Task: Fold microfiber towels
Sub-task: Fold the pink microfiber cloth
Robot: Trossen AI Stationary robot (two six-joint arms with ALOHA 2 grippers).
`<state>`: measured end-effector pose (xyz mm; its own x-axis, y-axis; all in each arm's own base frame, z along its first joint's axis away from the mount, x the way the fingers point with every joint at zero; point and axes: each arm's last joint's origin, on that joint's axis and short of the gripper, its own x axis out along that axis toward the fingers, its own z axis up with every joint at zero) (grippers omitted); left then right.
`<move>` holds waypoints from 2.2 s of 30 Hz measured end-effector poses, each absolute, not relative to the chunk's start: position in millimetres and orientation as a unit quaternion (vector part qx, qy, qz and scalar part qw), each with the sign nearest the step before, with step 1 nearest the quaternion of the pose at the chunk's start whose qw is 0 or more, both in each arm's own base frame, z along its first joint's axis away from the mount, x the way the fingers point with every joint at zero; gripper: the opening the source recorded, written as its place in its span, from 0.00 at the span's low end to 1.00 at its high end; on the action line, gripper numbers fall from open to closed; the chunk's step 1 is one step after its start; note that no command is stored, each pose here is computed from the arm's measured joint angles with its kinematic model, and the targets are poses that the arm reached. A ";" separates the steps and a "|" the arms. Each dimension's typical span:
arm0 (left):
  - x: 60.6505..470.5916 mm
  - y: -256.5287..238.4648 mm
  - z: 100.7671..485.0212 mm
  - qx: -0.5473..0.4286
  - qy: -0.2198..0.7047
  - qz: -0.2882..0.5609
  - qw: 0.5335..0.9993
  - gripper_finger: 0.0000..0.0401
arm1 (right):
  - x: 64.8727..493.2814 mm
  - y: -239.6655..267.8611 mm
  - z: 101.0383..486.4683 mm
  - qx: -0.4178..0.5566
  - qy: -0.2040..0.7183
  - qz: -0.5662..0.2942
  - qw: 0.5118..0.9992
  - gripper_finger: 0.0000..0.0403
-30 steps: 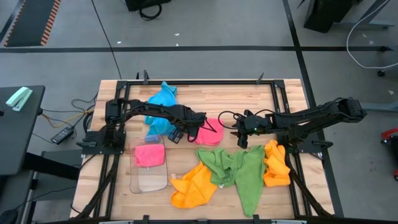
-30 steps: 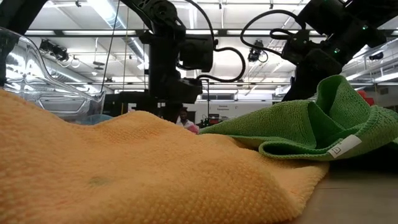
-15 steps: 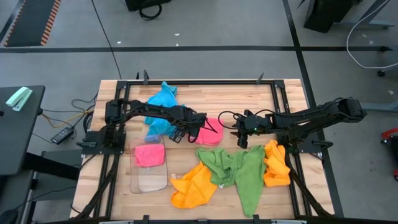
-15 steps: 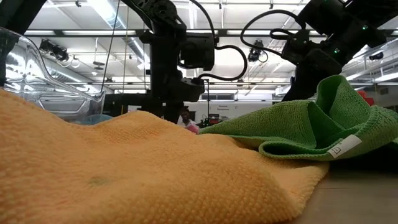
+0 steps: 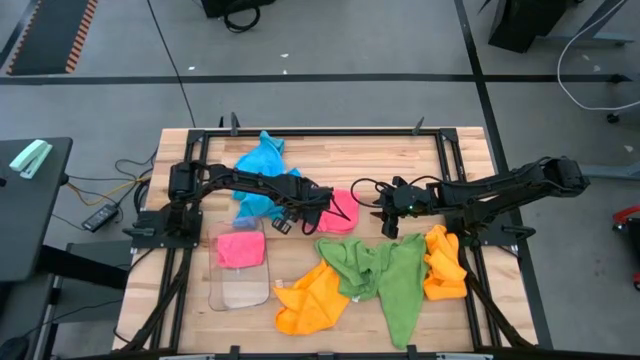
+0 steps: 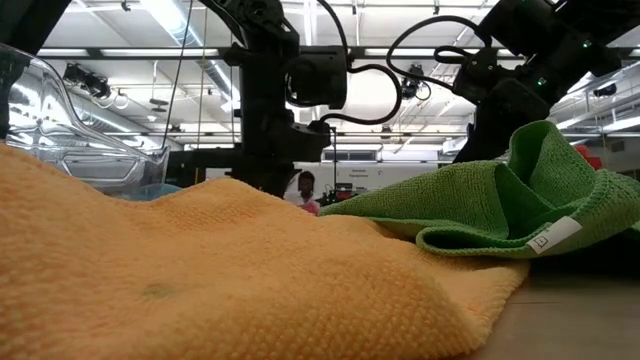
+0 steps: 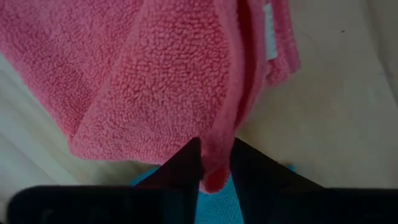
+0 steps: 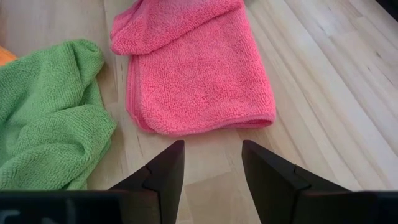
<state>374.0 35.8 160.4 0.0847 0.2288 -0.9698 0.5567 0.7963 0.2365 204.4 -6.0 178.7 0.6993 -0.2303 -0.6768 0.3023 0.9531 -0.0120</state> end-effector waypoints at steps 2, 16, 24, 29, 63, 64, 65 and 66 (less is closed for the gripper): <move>374.0 35.8 160.4 0.295 0.665 -0.121 0.675 0.15 | 204.4 -6.0 178.7 0.050 0.360 -0.145 0.920 0.42; 374.4 30.4 166.5 0.341 0.650 -0.152 0.662 0.02 | 204.4 -6.0 178.8 0.050 0.360 -0.145 0.920 0.42; 379.2 30.9 175.5 0.399 0.638 -0.168 0.637 0.02 | 204.4 -6.1 178.8 0.047 0.360 -0.143 0.921 0.42; 381.9 27.1 178.7 0.457 0.628 -0.181 0.603 0.02 | 204.3 -6.0 178.7 0.046 0.361 -0.143 0.920 0.40; 419.9 30.3 177.4 0.483 0.507 -0.096 0.708 0.02 | 204.7 -6.1 179.1 0.047 0.358 -0.143 0.921 0.34; 421.9 30.4 175.9 0.484 0.503 -0.093 0.710 0.02 | 204.7 -6.1 179.1 0.047 0.358 -0.143 0.922 0.34; 421.9 30.7 174.5 0.483 0.505 -0.094 0.709 0.02 | 204.8 -6.0 179.2 0.047 0.357 -0.143 0.922 0.34; 420.8 31.5 173.0 0.481 0.510 -0.097 0.706 0.02 | 205.1 -6.0 179.5 0.048 0.355 -0.143 0.922 0.34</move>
